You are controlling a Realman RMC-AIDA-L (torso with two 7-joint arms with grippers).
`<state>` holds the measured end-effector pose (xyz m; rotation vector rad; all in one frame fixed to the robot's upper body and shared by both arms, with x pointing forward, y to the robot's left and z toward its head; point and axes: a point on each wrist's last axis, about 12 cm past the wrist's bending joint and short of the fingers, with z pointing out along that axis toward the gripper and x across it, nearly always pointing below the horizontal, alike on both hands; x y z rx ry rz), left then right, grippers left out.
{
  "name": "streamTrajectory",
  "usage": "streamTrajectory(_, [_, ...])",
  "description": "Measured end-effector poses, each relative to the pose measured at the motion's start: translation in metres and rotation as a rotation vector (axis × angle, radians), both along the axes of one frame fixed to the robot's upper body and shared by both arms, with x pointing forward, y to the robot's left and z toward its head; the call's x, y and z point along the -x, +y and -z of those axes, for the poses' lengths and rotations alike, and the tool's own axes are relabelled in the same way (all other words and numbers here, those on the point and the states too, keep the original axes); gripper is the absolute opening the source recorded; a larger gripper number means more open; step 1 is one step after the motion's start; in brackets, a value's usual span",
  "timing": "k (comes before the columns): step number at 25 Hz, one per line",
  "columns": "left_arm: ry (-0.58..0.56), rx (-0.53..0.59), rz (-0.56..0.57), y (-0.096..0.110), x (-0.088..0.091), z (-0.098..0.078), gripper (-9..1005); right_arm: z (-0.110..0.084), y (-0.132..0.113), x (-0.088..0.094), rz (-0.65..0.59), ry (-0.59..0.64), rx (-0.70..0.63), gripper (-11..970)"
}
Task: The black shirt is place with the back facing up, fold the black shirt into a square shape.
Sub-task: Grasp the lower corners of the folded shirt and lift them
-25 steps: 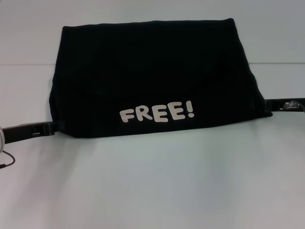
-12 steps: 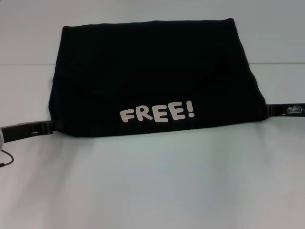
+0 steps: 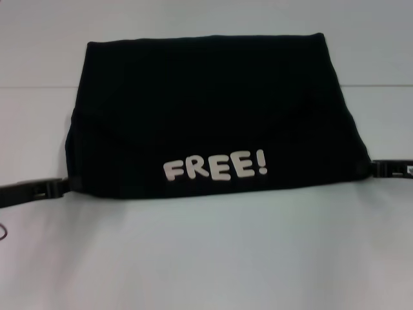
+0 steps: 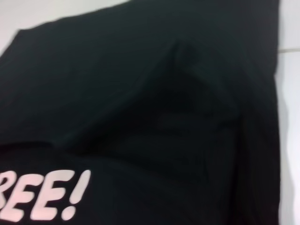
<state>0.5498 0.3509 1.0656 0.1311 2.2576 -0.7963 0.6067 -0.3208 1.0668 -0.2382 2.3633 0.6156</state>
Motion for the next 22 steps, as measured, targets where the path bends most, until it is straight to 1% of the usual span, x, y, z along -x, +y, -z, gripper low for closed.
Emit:
streamTrajectory(3, [0.006,0.023,0.036,0.005,0.013,-0.002,0,0.004,-0.01,0.017,-0.033,0.0,-0.034,34])
streamTrajectory(4, [0.016,0.037,0.057,0.008,0.023,-0.003,0,0.005,-0.014,0.024,-0.05,-0.002,-0.047,34])
streamTrajectory(5, [0.016,0.037,0.057,0.008,0.023,-0.003,0,0.007,-0.018,0.033,-0.068,-0.002,-0.065,34])
streamTrajectory(7, [0.028,0.059,0.091,0.011,0.036,-0.003,0,0.008,-0.025,0.048,-0.095,-0.011,-0.097,34])
streamTrajectory(13, [0.038,0.119,0.2,0.013,0.066,-0.005,0,0.008,-0.048,0.096,-0.184,-0.038,-0.2,33])
streamTrajectory(16, [0.06,0.152,0.233,0.017,0.083,-0.006,0,0.008,-0.06,0.118,-0.199,-0.027,-0.22,33])
streamTrajectory(18, [0.071,0.166,0.249,0.019,0.091,-0.007,0,0.009,-0.066,0.13,-0.21,-0.022,-0.226,33])
streamTrajectory(22, [0.093,0.2,0.309,0.021,0.108,-0.008,1,0.011,-0.071,0.148,-0.247,-0.009,-0.235,33])
